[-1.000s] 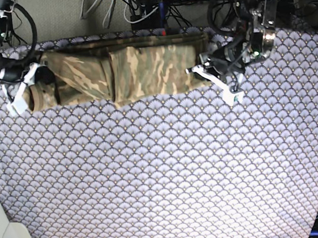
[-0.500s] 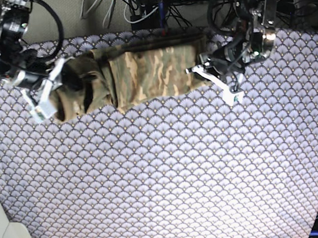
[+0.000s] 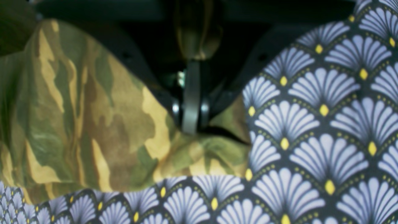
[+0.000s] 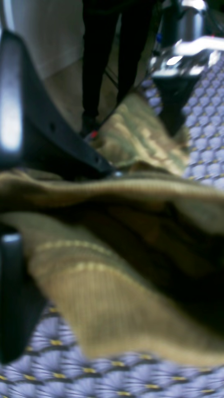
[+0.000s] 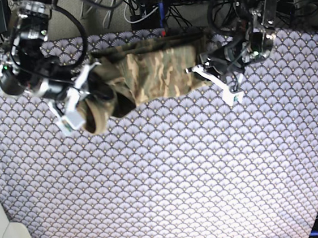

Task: Fold the T-shirt properly
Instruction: 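Lift the strip's end with the right gripper and fold it over toward the left gripper, then press the folded bundle down with the right gripper and withdraw the left gripper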

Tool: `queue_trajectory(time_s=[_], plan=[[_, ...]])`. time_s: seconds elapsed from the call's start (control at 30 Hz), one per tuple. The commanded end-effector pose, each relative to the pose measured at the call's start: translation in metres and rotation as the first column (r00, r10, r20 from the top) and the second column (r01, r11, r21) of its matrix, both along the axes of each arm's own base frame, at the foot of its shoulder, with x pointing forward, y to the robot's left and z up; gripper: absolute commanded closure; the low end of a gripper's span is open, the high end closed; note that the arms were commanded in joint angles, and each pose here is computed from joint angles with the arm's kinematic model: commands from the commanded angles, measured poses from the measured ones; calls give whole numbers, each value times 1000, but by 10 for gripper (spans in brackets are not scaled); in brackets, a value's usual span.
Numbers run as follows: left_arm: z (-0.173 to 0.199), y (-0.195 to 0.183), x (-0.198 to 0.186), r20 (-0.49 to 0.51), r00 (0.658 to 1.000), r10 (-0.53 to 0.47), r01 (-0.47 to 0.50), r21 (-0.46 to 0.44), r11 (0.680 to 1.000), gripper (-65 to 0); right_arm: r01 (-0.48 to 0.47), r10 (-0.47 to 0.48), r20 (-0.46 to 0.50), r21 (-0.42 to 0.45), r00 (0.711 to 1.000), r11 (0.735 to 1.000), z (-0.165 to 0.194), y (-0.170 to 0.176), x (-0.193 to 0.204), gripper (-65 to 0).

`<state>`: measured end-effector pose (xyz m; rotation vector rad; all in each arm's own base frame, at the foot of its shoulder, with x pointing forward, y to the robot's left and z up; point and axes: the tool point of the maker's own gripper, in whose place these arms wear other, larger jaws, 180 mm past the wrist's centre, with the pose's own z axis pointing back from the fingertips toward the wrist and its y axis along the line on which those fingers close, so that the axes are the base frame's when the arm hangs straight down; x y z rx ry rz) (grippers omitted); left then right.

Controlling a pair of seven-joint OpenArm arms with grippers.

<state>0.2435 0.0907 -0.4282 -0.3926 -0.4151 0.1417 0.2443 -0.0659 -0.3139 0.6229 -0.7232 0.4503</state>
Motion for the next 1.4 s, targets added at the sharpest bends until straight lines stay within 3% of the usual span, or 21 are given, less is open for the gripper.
queue_trajectory(time_s=[0.0,0.3,0.63,0.83,1.23,1.37], plan=[[1,5,-4,-11,1000,-7,8,34,999,-4,-19,17,65,39,998,999,17,9,8,0],[17,0,-5,32,999,-16,15,21,1000,-4,-122,118,67,56,991,991,19,40,0,0],[16,0,-6,31,999,-16,15,21,1000,-4,-295,291,51,118,955,948,19,98,-30,0],[15,0,-11,19,1000,-19,18,21,1000,-4,-327,319,73,139,945,935,24,111,-33,0],[37,71,-27,70,986,152,-158,90,983,-4,-320,306,102,164,946,933,32,116,-28,0],[28,84,-30,44,982,185,-189,105,976,-4,-348,340,72,201,937,916,22,130,-27,0]])
